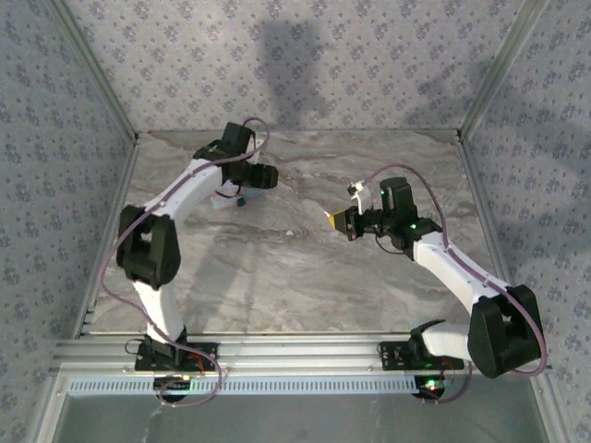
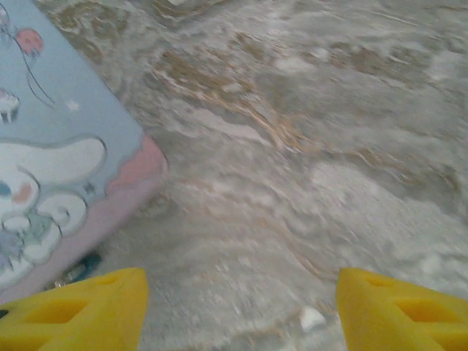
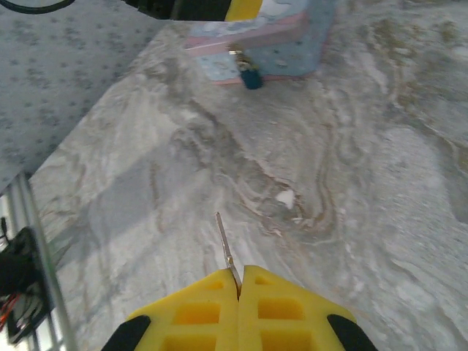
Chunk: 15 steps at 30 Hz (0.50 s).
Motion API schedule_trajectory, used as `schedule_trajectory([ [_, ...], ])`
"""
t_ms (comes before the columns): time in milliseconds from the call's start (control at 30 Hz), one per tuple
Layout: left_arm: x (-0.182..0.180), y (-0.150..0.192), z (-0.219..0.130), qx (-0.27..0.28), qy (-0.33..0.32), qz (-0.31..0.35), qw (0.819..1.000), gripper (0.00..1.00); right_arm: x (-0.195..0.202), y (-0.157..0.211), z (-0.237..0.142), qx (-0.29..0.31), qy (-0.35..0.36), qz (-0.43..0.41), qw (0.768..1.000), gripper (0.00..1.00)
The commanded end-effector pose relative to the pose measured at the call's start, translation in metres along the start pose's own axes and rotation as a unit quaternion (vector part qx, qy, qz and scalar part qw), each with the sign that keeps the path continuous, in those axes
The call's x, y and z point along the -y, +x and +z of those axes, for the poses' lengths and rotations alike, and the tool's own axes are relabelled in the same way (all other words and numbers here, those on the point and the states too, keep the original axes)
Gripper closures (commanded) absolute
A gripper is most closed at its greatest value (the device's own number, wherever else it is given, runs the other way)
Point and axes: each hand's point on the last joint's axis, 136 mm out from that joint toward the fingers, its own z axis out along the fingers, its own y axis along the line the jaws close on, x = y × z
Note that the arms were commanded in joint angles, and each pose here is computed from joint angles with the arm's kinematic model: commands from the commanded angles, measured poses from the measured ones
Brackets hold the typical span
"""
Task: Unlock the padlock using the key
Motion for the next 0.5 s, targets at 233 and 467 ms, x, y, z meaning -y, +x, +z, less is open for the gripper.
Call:
schedule_trajectory([
  [233,-0.035,-0.038,0.038,0.005,-0.071,-0.022,0.997,0.31,0.016,0.006,-0.004,-0.001,0.054,0.031,0.998,1.0],
  [467,-0.033,-0.029,0.061,-0.024,-0.055,-0.016,0.998,0.3,0.02,0.007,-0.006,-0.003,0.066,0.036,0.997,1.0],
])
